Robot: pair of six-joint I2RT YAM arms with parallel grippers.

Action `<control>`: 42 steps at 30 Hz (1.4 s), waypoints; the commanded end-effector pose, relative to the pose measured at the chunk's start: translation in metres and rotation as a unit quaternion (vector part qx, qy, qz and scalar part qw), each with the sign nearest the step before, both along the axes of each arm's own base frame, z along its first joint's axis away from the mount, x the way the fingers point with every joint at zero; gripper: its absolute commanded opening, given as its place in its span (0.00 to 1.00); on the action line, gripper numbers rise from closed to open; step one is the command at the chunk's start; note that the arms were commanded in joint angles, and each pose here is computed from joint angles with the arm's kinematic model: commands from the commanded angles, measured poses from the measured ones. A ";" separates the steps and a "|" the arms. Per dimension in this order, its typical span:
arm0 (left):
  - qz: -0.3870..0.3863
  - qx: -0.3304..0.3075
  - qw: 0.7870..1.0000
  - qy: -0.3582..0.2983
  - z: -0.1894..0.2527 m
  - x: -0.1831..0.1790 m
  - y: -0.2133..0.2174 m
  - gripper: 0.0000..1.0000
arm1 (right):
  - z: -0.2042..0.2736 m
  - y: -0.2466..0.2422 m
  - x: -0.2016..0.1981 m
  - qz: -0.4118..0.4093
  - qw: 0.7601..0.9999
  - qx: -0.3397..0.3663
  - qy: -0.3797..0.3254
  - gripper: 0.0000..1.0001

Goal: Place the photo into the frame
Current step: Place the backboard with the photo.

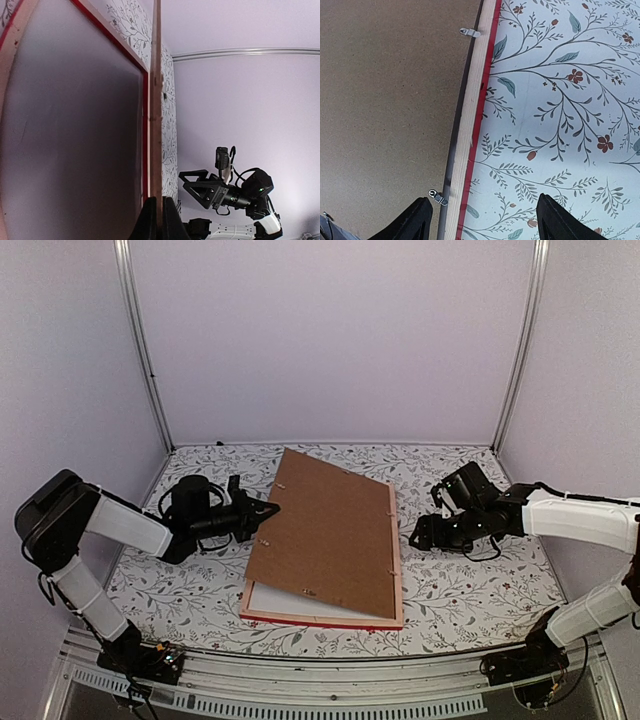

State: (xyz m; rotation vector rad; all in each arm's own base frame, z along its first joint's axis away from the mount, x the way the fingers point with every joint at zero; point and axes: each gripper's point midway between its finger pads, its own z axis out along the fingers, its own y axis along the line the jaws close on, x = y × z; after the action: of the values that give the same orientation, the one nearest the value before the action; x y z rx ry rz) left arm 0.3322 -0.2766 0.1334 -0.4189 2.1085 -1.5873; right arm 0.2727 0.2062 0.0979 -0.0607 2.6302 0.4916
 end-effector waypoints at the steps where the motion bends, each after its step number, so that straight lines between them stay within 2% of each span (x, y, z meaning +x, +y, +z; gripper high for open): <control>1: -0.015 -0.026 0.999 -0.031 0.017 -0.003 -0.009 0.00 | -0.007 -0.003 0.002 -0.005 1.000 -0.007 0.000 0.75; 28: -0.009 0.005 0.999 -0.036 -0.001 -0.002 -0.009 0.00 | -0.013 -0.001 0.003 0.001 1.000 -0.009 0.005 0.75; 42: 0.004 0.016 0.998 -0.066 0.006 0.004 -0.008 0.00 | -0.021 0.003 0.002 0.007 1.000 -0.007 0.014 0.75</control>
State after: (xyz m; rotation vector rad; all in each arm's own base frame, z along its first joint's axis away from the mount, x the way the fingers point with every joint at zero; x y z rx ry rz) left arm 0.3309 -0.2776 0.1187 -0.3957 2.1242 -1.5267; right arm 0.2732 0.2082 0.0822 -0.0689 2.6626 0.4783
